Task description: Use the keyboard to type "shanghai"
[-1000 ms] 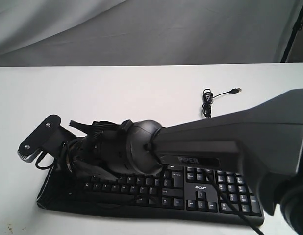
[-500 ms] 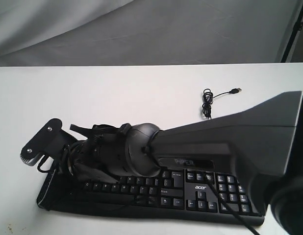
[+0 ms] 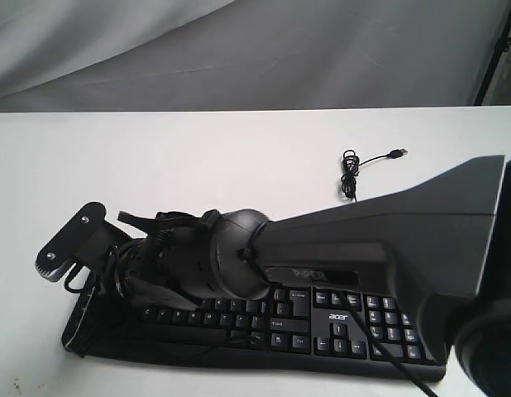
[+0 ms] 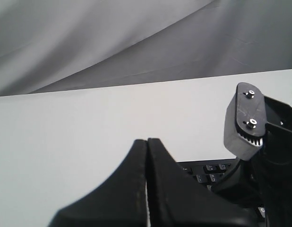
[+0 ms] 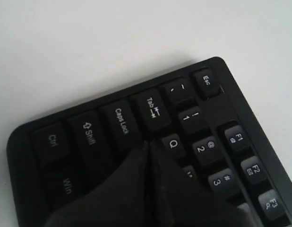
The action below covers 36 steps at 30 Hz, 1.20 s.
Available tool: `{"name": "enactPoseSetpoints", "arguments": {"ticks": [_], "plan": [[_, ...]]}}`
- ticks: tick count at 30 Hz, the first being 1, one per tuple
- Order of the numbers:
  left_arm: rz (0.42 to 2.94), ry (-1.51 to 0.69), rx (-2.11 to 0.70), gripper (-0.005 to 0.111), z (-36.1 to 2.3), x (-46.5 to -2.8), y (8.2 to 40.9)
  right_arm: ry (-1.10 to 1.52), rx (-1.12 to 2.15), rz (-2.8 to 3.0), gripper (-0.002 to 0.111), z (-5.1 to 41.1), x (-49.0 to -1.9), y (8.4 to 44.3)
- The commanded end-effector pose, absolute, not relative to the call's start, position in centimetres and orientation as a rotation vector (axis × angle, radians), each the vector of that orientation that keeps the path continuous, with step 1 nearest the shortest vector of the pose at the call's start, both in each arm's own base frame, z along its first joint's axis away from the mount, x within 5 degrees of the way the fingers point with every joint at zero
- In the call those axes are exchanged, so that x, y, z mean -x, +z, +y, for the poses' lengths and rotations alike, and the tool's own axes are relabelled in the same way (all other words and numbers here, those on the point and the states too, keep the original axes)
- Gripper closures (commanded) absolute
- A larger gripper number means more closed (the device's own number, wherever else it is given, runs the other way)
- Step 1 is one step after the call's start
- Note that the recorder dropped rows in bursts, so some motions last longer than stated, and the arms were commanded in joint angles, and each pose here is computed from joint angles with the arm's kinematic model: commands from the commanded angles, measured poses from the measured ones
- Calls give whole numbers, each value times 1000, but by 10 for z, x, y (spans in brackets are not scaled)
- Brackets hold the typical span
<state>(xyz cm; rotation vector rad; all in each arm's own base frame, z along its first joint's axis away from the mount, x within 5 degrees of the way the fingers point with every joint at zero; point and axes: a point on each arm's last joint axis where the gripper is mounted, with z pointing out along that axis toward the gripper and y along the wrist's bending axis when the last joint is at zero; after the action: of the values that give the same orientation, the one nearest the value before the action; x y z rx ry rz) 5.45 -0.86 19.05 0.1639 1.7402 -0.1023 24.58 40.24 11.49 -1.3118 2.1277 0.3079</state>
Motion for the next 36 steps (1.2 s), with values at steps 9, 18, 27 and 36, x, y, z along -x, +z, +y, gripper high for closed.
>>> {"name": "enactPoseSetpoints", "arguments": {"ticks": [9,18,27,36], "plan": [[1736,-107,-165,107,-9,-54,190,384,1186,2107,108,338,-219,181],[1736,-107,-165,107,-9,-54,190,412,1143,2201,108,301,-213,135],[1736,-107,-165,107,-9,-54,190,404,1147,2205,108,299,-219,126],[1736,-107,-165,107,-9,-54,190,401,1159,2195,108,299,-219,126]]}}
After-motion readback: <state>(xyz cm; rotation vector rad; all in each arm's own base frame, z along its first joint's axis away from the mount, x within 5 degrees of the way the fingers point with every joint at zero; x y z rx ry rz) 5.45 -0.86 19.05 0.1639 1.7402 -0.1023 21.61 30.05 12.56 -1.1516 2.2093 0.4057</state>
